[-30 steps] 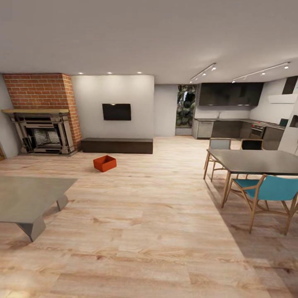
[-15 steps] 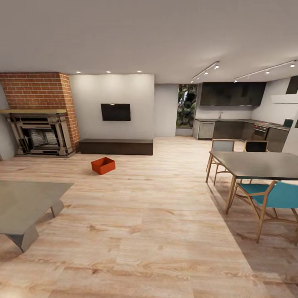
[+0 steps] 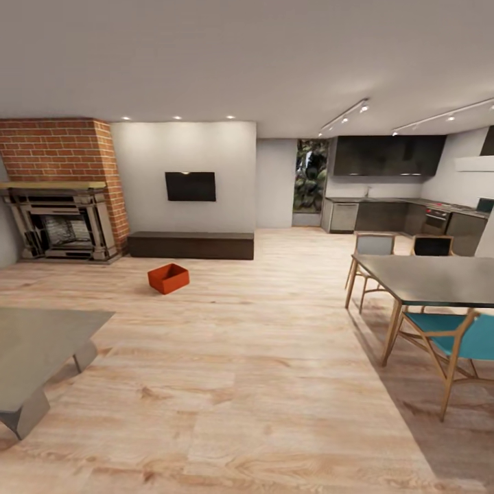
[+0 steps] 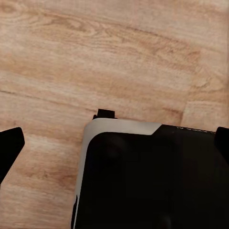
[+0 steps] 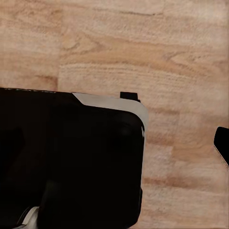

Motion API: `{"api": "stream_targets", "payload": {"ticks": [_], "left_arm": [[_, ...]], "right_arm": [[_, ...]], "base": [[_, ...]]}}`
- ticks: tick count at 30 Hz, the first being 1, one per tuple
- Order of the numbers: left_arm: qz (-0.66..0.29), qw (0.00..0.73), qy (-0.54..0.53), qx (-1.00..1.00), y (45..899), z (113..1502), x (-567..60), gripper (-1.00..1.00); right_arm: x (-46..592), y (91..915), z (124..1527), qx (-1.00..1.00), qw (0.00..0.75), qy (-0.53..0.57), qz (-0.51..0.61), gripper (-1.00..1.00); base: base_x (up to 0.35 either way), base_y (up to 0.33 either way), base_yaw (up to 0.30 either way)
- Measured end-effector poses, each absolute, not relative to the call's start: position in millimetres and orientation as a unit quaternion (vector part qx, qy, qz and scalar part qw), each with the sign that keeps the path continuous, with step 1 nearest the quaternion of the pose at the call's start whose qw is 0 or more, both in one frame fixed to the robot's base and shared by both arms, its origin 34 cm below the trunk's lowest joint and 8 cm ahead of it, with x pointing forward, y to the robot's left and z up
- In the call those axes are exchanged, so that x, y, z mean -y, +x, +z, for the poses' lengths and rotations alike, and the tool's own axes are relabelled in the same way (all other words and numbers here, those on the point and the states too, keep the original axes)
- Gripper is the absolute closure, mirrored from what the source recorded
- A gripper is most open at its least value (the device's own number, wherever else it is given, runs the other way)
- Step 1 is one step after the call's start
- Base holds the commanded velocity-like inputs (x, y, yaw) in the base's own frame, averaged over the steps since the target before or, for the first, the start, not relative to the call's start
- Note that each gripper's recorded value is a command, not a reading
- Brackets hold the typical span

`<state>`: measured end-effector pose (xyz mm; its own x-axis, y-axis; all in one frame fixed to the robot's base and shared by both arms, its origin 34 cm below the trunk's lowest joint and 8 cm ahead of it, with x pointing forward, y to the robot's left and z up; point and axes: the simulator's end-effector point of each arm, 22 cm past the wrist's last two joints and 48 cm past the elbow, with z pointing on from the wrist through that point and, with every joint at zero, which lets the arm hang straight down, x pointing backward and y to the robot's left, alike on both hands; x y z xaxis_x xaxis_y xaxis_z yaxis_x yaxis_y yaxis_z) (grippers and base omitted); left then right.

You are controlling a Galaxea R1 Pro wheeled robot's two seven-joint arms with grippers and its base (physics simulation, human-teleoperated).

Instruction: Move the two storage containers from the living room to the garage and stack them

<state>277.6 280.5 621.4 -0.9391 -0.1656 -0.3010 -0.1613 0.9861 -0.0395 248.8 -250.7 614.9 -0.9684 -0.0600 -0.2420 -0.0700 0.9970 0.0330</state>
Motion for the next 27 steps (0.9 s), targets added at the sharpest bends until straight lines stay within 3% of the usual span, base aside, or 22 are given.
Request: {"api": "stream_targets", "payload": {"ticks": [27], "left_arm": [[-0.007,0.153,-0.083,-0.985,277.5,621.4,-280.5,-1.00]], "right_arm": [[251.7,252.7,616.0,-0.991,0.131,-0.033,0.020,-1.00]], "base": [[0.324,0.000,0.000]]}}
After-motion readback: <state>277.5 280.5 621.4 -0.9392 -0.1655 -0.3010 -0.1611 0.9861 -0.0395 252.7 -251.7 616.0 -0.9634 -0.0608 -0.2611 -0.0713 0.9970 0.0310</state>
